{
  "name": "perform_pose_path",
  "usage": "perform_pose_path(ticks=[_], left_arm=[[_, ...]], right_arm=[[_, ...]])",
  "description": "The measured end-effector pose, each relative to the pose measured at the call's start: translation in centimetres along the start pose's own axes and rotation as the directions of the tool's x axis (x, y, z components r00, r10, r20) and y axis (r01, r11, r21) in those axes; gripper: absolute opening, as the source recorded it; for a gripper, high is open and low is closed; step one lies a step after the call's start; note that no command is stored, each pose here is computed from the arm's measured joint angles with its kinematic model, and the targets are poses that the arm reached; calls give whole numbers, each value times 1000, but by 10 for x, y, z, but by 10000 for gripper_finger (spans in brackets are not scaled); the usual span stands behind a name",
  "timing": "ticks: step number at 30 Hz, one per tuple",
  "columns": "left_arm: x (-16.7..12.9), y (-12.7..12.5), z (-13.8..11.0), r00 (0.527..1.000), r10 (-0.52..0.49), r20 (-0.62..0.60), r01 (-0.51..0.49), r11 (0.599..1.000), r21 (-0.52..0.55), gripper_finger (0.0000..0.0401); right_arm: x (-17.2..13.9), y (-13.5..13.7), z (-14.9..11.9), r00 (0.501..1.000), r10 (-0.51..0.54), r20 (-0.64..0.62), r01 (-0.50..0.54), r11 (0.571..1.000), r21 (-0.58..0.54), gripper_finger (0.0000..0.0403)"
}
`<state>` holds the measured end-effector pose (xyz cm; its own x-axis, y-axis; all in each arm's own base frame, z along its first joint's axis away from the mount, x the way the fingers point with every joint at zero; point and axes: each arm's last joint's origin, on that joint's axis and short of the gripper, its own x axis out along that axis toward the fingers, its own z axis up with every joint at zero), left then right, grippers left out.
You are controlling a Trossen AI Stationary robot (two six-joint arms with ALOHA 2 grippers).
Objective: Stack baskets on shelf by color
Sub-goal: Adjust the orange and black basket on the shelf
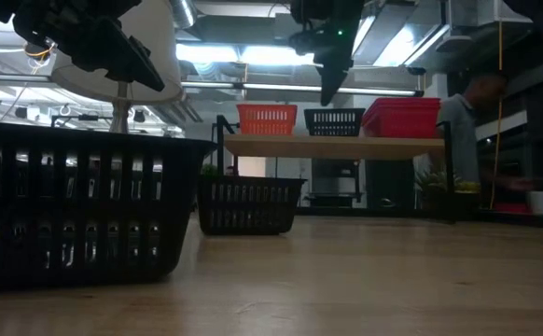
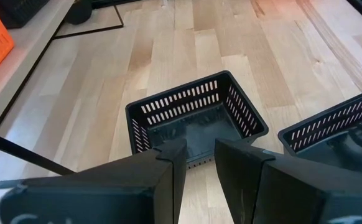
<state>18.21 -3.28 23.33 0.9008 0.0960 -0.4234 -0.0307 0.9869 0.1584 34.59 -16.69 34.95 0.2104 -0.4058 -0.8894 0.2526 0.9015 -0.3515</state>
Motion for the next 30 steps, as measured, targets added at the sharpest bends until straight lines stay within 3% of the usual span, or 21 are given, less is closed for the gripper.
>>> perform_pose_path(ticks=[10,21,30], left_arm=[[0,0,0,1000,0,0,0,1000,0,76],[0,0,0,1000,0,0,0,1000,-1,76],[0,0,0,1000,0,0,0,1000,-1,76]], right_arm=[[25,8,-1,1000,2,-22,-2,1000,-9,136],[23,18,-1,996,91,-21,-92,995,-33,136],[20,26,-1,994,103,-37,-105,993,-57,136]])
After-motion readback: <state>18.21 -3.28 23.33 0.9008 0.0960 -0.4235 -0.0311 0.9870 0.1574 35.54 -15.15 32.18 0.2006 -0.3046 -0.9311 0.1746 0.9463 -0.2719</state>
